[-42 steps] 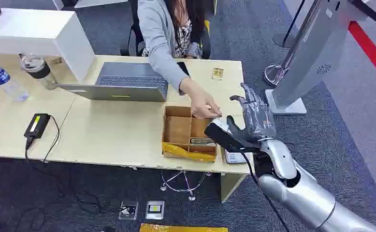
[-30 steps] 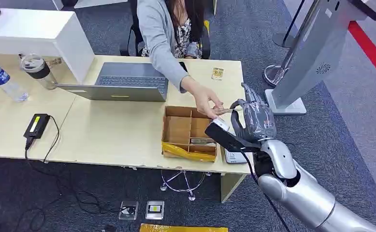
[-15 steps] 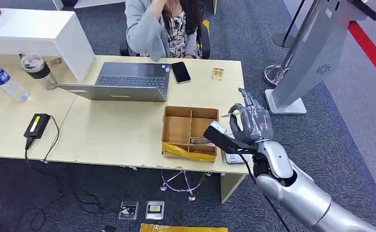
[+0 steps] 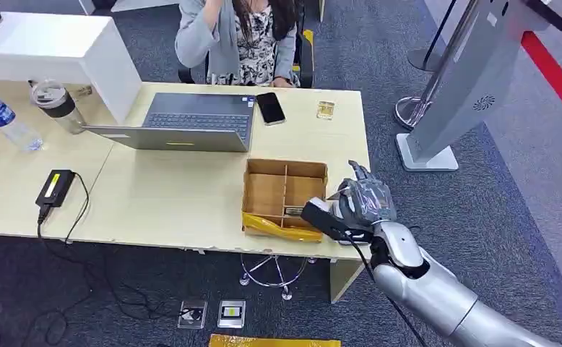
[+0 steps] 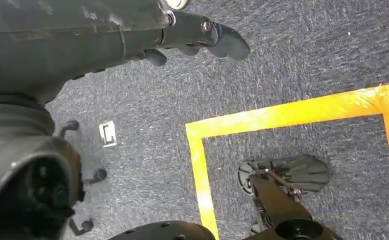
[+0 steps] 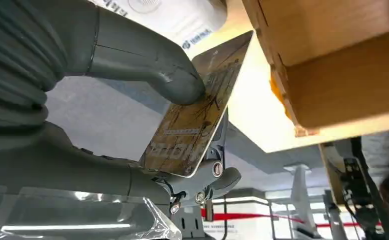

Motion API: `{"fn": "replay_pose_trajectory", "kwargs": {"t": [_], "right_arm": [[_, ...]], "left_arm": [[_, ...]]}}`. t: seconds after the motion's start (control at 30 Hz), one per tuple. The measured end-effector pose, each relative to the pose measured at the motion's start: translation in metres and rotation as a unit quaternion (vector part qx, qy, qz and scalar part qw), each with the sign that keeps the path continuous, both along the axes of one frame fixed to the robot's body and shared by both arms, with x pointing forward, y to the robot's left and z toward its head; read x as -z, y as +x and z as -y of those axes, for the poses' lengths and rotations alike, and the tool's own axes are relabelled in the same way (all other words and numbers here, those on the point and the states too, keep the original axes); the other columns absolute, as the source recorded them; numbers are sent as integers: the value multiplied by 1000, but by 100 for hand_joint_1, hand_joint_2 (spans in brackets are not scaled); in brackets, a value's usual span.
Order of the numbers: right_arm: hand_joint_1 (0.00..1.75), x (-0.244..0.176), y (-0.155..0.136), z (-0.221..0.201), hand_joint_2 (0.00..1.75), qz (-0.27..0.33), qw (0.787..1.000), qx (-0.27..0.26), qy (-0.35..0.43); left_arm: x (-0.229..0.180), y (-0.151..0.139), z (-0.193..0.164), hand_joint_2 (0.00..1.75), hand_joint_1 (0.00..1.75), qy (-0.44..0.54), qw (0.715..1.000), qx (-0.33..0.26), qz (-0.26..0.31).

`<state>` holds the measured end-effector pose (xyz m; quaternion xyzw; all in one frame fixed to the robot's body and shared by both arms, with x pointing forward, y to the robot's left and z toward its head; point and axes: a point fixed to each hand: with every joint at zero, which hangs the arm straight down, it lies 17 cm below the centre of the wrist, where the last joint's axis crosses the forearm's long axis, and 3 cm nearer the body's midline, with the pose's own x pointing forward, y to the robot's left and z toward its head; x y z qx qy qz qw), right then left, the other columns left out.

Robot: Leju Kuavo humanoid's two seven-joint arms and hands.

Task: Pass the card to the sensor for recognition and then transmit it.

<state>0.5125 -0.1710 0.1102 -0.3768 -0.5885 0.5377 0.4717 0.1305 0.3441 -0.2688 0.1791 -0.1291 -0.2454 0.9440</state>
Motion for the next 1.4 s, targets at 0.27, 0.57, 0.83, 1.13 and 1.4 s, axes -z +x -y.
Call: {"fn": "replay_pose_trajectory", "kwargs": {"t": [0.27,0.57,0.83,1.13,1.4], "right_arm": [[175,15,0,11,175,-22,1000,23,2],[175,35,-11,32,175,-43,998,45,-27],[175,48,-23,43,175,-61,997,49,-28],[175,59,-34,44,175,-74,996,48,-21],[175,65,-37,47,175,-90,994,58,11]], "left_arm": [[2,-9,0,0,0,-3,1000,-5,-2],[3,-16,-2,0,0,-5,1000,-24,-6],[3,-18,-3,0,0,-5,1000,-26,-7],[3,-18,-3,0,0,-6,999,-34,-6],[3,-18,-4,0,0,-4,999,-35,-5]]}}
